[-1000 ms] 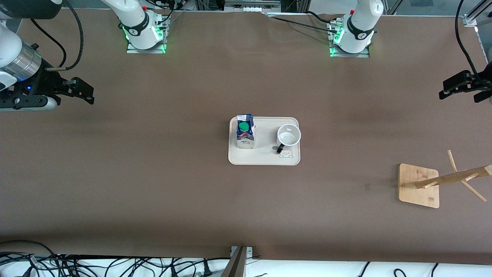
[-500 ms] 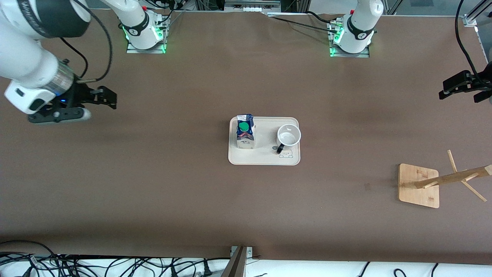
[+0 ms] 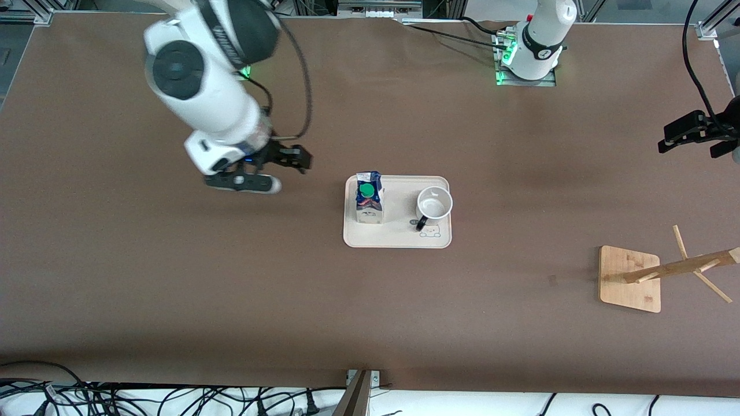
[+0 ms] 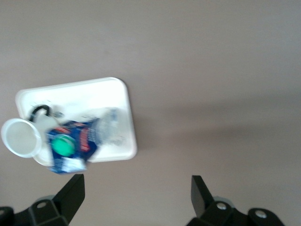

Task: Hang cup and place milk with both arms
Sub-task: 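Reach the right gripper down to the blue milk carton on the tray, then lift the carton with the right gripper while the left gripper reaches the mug, then set the carton on the table while the left gripper lowers to the mug, then grasp the white mug by its rim with the left gripper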

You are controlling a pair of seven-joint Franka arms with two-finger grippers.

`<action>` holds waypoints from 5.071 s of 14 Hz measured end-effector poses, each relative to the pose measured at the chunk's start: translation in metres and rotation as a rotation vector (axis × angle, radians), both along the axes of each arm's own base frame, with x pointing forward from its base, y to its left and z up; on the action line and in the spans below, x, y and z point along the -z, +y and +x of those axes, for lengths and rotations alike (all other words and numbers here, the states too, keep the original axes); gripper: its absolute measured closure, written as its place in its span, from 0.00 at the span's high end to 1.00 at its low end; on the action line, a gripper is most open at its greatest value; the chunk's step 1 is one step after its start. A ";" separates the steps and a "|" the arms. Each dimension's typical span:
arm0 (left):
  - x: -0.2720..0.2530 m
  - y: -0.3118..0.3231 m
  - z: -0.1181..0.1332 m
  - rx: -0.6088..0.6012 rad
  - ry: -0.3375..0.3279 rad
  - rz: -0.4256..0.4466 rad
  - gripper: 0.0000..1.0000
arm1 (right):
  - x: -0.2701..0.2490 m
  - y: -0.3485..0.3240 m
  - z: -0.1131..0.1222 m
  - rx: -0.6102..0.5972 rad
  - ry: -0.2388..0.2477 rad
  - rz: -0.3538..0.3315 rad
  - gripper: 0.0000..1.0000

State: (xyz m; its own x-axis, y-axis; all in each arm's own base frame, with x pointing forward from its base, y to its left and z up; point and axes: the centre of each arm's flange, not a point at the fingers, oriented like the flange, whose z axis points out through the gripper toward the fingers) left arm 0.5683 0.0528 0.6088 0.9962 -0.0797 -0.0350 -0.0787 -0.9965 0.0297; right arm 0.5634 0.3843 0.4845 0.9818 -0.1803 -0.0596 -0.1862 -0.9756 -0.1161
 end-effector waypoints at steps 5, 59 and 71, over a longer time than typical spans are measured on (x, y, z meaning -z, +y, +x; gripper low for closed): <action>0.007 -0.003 0.004 0.005 0.011 -0.002 1.00 | 0.064 0.096 -0.021 0.067 -0.015 0.010 1.00; 0.328 -0.443 0.005 0.385 0.140 -0.086 1.00 | 0.009 -0.331 0.047 -0.277 0.008 -0.027 1.00; 0.361 -0.438 0.000 0.371 0.189 -0.055 1.00 | -0.092 -0.373 -0.013 -0.283 -0.044 -0.086 1.00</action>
State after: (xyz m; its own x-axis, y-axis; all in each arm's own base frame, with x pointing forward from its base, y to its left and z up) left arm 0.5682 -0.3850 0.2476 0.8761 -0.4387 -0.2000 -0.4200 -0.8981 0.1303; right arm 0.5500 0.0111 0.5767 0.9950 0.0989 -0.0124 0.0985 -0.9946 -0.0329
